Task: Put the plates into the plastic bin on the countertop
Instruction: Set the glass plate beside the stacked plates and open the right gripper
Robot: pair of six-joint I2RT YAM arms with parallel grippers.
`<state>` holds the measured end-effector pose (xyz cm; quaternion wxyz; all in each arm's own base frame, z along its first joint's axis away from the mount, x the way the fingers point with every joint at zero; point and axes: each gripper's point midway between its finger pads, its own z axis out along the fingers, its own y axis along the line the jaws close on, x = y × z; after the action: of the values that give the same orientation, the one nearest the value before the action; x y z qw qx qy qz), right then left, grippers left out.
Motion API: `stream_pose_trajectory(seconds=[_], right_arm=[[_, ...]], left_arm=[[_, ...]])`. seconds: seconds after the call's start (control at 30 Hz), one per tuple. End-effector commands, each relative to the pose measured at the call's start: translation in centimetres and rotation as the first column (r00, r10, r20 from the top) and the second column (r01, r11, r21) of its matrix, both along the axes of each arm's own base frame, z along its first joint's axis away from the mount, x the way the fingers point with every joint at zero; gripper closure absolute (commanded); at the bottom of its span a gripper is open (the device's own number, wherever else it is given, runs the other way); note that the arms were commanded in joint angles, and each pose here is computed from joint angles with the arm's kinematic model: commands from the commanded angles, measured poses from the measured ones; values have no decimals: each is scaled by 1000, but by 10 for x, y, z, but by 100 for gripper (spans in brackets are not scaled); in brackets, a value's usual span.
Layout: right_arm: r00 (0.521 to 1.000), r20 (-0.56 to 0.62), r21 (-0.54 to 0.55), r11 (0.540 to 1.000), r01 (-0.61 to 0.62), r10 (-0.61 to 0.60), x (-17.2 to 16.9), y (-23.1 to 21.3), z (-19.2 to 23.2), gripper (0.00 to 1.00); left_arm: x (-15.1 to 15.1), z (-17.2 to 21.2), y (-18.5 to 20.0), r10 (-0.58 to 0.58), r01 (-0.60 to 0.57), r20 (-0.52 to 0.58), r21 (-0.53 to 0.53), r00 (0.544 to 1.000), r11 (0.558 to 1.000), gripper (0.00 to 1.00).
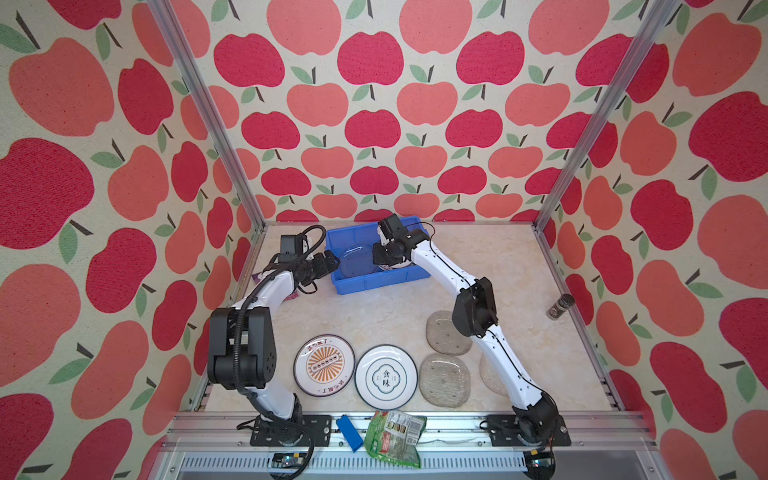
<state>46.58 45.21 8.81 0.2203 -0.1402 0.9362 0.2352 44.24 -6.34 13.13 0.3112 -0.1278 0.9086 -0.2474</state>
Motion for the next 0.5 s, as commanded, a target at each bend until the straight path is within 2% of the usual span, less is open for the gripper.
stream_pose_trajectory(seconds=[0.0,0.13,0.23,0.47], right_arm=[[999,4,10,999,-41,41,-5,9,1,91],[998,5,34,997,-63,63,-7,15,4,77],[998,-1,46,997,-69,70,-9,18,3,72],[996,10,80,993,-84,83,-11,24,17,71]], left_arm=[[0,13,1,0,0,29,-1,1000,1000,7],[-1,11,2,1,-1,22,-2,1000,1000,7],[-2,10,2,4,-4,20,-2,1000,1000,7],[-4,11,3,7,-7,23,-3,1000,1000,7]])
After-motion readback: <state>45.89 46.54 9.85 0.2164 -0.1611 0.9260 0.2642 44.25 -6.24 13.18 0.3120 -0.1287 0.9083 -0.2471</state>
